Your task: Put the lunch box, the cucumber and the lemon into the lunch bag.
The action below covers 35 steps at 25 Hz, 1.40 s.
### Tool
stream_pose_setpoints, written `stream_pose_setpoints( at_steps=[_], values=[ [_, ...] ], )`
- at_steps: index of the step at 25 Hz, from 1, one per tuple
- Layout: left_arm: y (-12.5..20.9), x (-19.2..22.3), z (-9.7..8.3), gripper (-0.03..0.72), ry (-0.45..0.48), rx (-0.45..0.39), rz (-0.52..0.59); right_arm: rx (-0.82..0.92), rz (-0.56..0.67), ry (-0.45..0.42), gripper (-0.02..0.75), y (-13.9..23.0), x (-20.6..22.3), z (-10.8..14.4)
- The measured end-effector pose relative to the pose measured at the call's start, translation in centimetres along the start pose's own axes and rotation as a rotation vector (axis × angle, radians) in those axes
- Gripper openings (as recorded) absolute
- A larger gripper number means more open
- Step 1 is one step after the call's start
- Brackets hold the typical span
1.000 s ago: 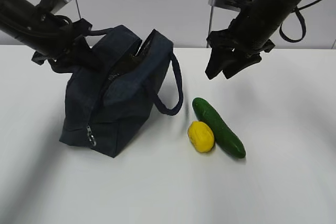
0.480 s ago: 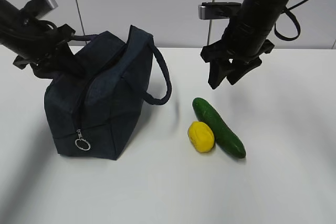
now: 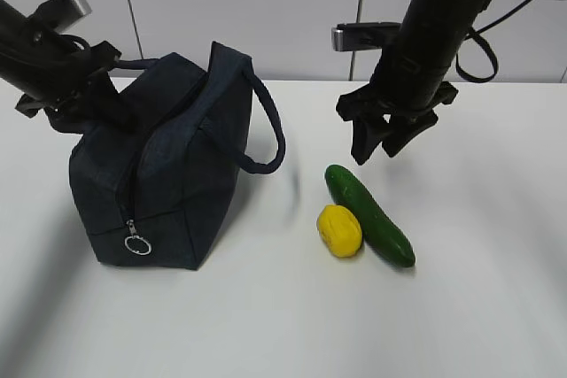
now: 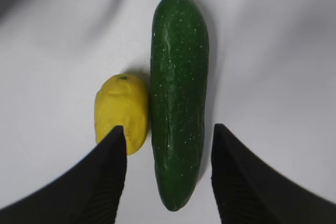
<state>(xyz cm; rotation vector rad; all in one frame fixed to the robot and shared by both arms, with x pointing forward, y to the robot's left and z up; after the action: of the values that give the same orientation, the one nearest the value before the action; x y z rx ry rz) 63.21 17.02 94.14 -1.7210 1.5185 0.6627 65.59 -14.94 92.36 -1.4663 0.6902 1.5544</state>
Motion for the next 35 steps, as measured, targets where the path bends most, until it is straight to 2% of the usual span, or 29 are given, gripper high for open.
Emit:
stream_pose_setpoints(
  at_steps=[11, 26, 35],
  values=[
    [0.1, 0.0, 0.0, 0.001, 0.001, 0.0, 0.008, 0.021, 0.109, -0.025, 0.392, 0.8, 4.9, -0.8],
    [0.2, 0.0, 0.0, 0.005, 0.0, -0.001, 0.009, 0.037, 0.181, -0.042, 0.416, 1.7, 8.3, -1.2],
    [0.2, 0.0, 0.0, 0.006, -0.001, 0.0, 0.01, 0.038, 0.189, -0.046, 0.416, 1.8, 8.7, -1.2]
  ],
)
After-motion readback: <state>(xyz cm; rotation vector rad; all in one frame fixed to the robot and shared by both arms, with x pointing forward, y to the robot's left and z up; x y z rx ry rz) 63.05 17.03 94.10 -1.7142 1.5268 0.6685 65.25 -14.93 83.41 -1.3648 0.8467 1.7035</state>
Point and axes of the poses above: a point on each arm's last joint axis where the gripper is mounted, x pointing out along that axis toward the gripper, z along the wrist's bending axis when the last joint is at zero, y = z × x, the point moved 8 cm from there along x, pointing out along that axis toward the gripper, and after that the axes turned 7 degrees about -x, right-handed, at the moved point
